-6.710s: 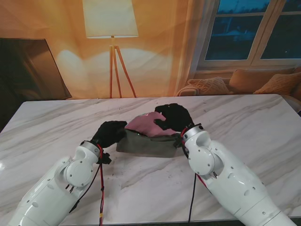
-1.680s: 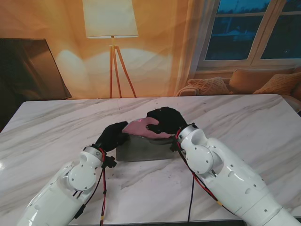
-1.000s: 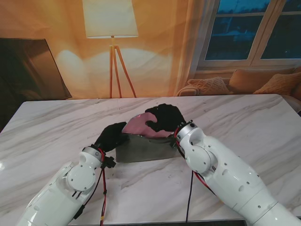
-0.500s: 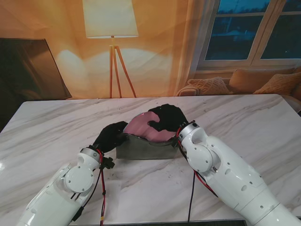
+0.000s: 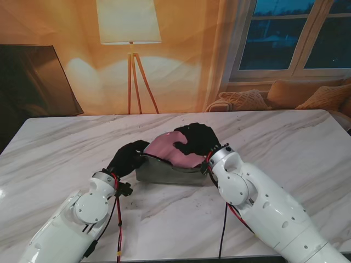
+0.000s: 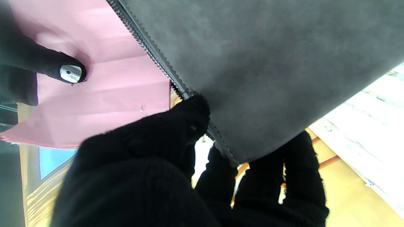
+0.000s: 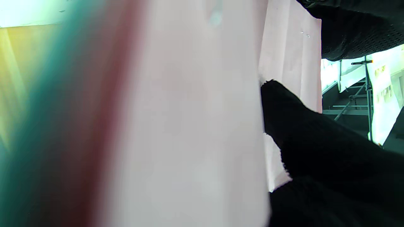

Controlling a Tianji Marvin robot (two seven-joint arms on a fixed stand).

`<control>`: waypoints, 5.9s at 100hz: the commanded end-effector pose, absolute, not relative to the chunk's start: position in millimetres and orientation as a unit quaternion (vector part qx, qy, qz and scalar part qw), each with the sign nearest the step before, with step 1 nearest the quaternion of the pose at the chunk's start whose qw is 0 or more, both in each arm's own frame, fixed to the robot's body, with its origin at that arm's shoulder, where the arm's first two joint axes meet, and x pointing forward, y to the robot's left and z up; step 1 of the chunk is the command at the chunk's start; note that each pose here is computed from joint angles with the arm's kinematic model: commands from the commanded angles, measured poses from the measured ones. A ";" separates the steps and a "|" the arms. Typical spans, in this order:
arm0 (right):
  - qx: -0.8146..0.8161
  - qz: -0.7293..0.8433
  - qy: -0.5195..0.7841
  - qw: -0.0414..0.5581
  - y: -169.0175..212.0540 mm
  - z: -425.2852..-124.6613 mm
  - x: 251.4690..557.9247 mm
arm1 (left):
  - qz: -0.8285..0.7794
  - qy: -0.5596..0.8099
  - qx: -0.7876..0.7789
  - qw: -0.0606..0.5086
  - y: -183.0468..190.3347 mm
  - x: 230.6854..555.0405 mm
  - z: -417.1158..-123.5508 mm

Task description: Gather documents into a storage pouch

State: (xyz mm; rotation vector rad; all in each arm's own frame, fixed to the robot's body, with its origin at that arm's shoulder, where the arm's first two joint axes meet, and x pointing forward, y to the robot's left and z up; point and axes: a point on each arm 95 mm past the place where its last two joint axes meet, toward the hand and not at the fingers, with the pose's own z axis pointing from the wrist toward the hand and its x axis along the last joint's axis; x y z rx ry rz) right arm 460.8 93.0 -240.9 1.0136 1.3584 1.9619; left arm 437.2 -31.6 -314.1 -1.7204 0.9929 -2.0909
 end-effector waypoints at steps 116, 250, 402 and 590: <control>0.353 0.698 0.552 0.290 97.4 -235.7 459.9 | -0.718 0.322 -0.607 0.110 -39.3 440.4 -310.4; 0.316 0.672 0.581 0.334 105.0 -239.3 479.6 | -0.705 0.316 -0.615 0.157 -1.5 432.7 -301.6; 0.333 0.629 0.633 0.304 129.4 -243.7 477.4 | -0.636 0.290 -0.710 0.082 -21.7 466.2 -338.7; 0.327 0.637 0.642 0.273 133.1 -252.3 481.4 | -0.662 0.297 -0.683 0.079 -20.5 450.7 -340.6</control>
